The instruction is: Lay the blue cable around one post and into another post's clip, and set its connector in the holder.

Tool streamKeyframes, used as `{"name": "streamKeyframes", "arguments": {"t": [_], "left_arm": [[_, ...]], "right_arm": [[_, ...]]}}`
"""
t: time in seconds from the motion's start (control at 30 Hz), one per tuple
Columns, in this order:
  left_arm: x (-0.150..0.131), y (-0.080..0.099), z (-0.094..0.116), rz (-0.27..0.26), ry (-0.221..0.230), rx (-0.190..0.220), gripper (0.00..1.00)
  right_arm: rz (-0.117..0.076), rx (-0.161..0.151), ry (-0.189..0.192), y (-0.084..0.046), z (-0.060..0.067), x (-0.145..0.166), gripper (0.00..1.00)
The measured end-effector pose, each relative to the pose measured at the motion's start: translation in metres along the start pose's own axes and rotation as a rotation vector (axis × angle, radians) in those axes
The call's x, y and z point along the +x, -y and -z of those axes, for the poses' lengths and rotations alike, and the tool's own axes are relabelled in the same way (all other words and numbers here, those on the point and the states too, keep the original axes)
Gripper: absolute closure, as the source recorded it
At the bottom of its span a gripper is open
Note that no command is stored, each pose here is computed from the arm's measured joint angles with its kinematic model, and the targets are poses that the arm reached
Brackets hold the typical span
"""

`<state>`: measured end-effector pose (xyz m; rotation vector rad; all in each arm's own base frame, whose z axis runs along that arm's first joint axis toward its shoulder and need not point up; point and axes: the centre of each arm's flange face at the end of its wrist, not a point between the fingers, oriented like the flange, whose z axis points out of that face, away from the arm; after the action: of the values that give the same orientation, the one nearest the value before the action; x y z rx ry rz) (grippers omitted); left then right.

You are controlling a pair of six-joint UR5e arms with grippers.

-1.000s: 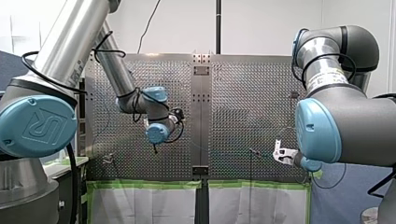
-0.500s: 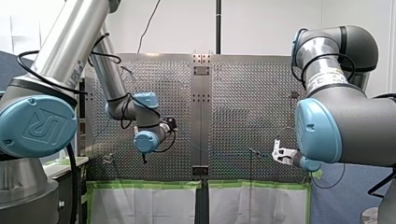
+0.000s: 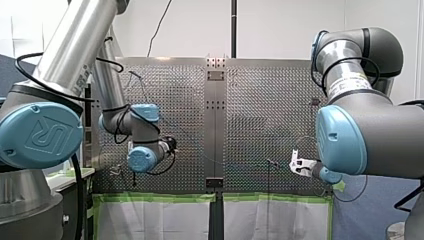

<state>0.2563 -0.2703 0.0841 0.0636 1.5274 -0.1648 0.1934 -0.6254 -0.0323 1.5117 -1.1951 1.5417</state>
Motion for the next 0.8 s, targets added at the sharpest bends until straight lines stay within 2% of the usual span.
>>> {"name": "streamKeyframes", "arguments": {"t": [0.47,0.67,0.8], "left_arm": [[0.013,-0.008,0.044,0.017,-0.074,0.102,0.0],[0.011,-0.002,0.044,0.064,-0.046,0.154,0.0],[0.006,0.005,0.037,0.116,-0.009,0.196,0.0]], "right_arm": [[-0.001,0.003,0.001,0.002,0.0,0.0,1.0],[-0.001,0.004,0.001,0.003,0.0,0.0,1.0],[0.001,0.005,0.0,0.003,0.0,0.0,1.0]]}}
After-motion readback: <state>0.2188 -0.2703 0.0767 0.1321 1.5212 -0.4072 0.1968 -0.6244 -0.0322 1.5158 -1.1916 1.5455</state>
